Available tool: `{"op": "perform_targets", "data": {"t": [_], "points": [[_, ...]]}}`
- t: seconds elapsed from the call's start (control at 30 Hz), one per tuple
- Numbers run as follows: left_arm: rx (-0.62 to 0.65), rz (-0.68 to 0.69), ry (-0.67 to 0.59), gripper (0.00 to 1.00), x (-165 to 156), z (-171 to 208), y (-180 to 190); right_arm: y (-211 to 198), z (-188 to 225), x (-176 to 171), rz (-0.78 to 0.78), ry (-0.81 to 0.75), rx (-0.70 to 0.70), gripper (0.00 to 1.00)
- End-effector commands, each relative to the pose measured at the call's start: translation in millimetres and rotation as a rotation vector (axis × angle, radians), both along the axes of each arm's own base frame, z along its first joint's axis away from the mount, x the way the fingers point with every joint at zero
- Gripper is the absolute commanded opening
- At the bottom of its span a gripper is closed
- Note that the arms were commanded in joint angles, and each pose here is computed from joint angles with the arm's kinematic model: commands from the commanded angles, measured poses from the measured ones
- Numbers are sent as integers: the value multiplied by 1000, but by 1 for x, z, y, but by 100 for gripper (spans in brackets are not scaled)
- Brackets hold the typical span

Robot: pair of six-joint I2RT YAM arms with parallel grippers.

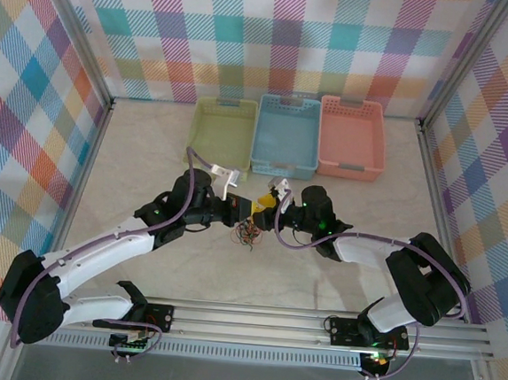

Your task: Untangle the cables

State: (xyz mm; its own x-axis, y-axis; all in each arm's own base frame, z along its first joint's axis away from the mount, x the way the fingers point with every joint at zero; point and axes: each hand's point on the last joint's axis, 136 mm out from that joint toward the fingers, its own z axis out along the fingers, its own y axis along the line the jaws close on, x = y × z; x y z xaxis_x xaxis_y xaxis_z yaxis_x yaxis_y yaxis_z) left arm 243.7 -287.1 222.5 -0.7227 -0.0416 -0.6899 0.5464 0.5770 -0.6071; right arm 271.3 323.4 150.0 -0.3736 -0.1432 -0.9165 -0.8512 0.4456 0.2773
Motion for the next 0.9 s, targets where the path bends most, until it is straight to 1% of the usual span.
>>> {"op": "perform_targets", "data": {"t": [0.0, 0.17, 0.27, 0.87], "points": [[-56, -39, -62, 0, -7, 20, -7, 6, 8, 4, 7, -35, -3, 53], [-77, -62, -67, 0, -12, 24, -10, 6, 9, 5, 1, -38, -4, 53], [-86, -71, -79, 0, -14, 28, -10, 5, 2, 4, 1, -15, -25, 53], [-107, -72, -101, 0, -19, 37, -8, 4, -1, 5, -4, -3, -39, 53]]}}
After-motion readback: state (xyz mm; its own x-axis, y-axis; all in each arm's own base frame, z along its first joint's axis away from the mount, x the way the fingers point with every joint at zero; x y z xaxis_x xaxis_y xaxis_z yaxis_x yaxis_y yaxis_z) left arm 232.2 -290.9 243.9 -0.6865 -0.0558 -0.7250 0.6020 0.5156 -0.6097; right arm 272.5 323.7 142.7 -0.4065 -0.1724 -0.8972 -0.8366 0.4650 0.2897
